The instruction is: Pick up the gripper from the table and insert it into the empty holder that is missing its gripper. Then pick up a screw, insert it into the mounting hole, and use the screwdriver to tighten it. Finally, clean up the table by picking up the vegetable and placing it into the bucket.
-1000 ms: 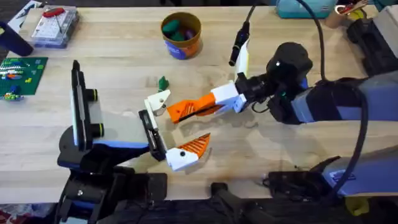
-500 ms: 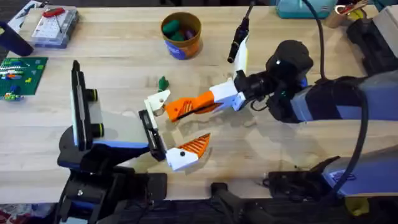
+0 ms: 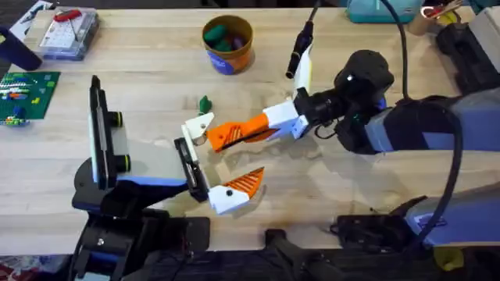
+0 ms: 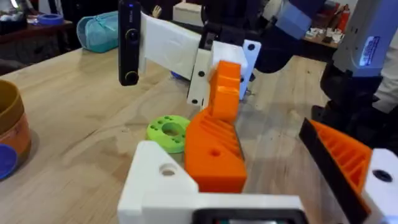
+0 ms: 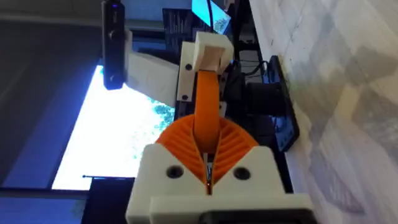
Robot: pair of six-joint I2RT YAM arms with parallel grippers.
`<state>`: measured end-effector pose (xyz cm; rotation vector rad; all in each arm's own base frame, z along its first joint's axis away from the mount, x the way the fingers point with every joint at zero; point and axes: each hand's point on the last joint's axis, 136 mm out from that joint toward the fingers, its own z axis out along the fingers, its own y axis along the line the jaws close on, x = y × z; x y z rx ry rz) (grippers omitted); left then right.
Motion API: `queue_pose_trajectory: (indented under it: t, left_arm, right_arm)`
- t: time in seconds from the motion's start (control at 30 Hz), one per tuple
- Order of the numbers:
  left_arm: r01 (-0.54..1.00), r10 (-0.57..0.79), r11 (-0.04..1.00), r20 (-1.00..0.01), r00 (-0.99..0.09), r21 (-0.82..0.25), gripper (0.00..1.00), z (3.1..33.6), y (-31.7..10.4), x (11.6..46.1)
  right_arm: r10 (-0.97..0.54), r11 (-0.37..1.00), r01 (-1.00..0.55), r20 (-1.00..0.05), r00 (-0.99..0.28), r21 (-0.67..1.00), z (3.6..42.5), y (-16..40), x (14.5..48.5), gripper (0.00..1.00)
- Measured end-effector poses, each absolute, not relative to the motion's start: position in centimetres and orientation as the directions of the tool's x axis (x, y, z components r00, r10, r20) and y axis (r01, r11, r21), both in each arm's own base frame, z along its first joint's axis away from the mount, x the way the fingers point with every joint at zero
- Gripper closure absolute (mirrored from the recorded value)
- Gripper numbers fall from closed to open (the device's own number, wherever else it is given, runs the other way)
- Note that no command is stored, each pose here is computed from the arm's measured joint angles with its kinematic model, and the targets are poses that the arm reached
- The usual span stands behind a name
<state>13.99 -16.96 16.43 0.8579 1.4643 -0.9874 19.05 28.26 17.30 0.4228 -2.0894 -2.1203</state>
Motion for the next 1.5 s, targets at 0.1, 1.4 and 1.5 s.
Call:
queue_pose_trajectory:
  t: [0.1, 1.4, 1.5]
  left_arm:
    - [0.915, -0.014, 0.386, -0.993, -0.119, -0.115, 0.014, 16.43, -16.96, 13.99]
    - [0.915, -0.014, 0.388, -0.993, -0.119, -0.115, 0.014, 16.43, -16.95, 14.02]
    - [0.915, -0.014, 0.388, -0.993, -0.119, -0.115, 0.014, 16.43, -16.95, 14.02]
  right_arm:
    - [-0.288, -0.029, -0.098, -0.102, -0.952, 0.995, 17.30, 28.32, 19.06, 0.995]
    - [-0.246, -0.009, -0.040, -0.041, -0.968, 0.999, 17.27, 29.04, 19.55, 0.995]
    - [-0.242, -0.009, -0.041, -0.042, -0.969, 0.999, 17.28, 29.11, 19.58, 0.995]
